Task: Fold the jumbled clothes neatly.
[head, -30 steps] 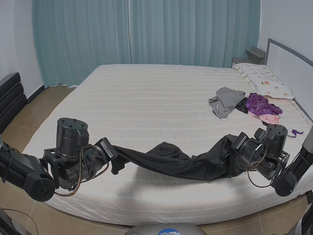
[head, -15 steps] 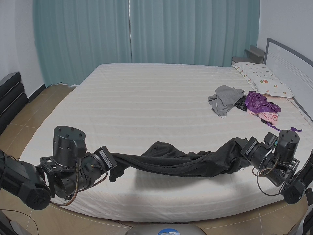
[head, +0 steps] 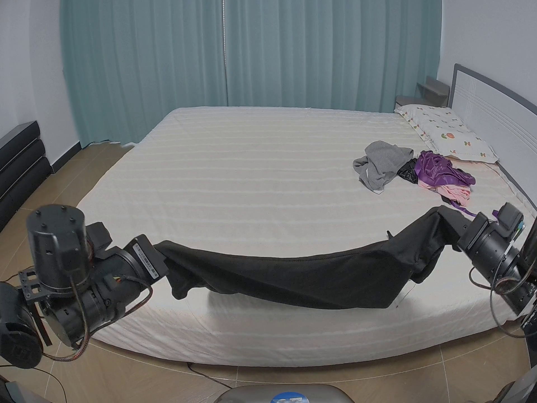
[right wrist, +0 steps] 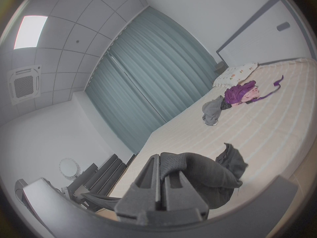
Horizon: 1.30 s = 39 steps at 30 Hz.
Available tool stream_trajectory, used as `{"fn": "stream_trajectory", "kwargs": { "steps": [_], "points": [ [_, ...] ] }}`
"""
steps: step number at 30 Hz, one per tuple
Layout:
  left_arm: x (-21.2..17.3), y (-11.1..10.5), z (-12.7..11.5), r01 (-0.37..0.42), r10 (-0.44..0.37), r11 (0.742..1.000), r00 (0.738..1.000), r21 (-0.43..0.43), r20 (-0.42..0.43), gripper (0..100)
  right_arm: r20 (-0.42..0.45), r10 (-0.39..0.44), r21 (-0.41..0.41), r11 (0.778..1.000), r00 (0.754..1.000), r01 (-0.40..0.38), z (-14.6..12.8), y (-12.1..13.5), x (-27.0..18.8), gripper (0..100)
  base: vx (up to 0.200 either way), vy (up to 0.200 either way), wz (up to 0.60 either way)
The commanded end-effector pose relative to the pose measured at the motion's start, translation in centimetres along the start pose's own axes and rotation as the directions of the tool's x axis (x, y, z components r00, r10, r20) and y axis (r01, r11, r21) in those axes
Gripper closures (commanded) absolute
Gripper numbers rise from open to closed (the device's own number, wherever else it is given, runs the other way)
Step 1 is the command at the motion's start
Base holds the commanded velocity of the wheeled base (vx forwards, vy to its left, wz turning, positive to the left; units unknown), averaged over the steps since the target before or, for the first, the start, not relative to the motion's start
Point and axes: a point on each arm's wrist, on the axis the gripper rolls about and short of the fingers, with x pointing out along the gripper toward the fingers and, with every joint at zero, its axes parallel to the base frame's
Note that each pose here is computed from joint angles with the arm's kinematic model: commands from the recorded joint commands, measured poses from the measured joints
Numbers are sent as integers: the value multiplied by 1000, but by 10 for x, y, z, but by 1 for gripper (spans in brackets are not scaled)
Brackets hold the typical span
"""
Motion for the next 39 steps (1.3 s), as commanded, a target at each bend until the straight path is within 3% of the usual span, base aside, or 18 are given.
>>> {"fn": "stream_trajectory", "kwargs": {
  "steps": [1,7,10,13,19,27,34,39],
  "points": [
    [-30,-24,36,101,-106,994,981,38,162,100,214,152,-48,988,965,-145,74,48,-28,100,0,0,0],
    [-24,-55,71,140,-144,989,962,37,232,100,299,133,-104,989,945,-106,117,62,3,100,0,0,0],
    [-17,-60,77,139,-142,990,959,31,245,100,314,134,-112,988,940,-104,125,63,14,100,200,0,0],
    [20,-66,88,92,-94,996,961,23,261,100,297,89,-113,992,951,-58,132,59,56,100,200,0,0],
    [64,-61,89,26,-31,999,968,22,247,100,248,34,-110,994,968,-7,117,43,91,100,200,0,0],
    [143,-33,90,-91,82,995,973,34,217,100,205,-23,-111,993,978,47,101,20,142,100,200,0,0],
    [195,-4,58,-172,164,984,979,54,122,100,99,-120,-109,985,988,131,59,-18,181,100,29,0,0],
    [222,11,40,-204,197,977,975,56,98,100,66,-144,-111,982,987,151,32,-40,200,100,0,0,0]
  ]
}}
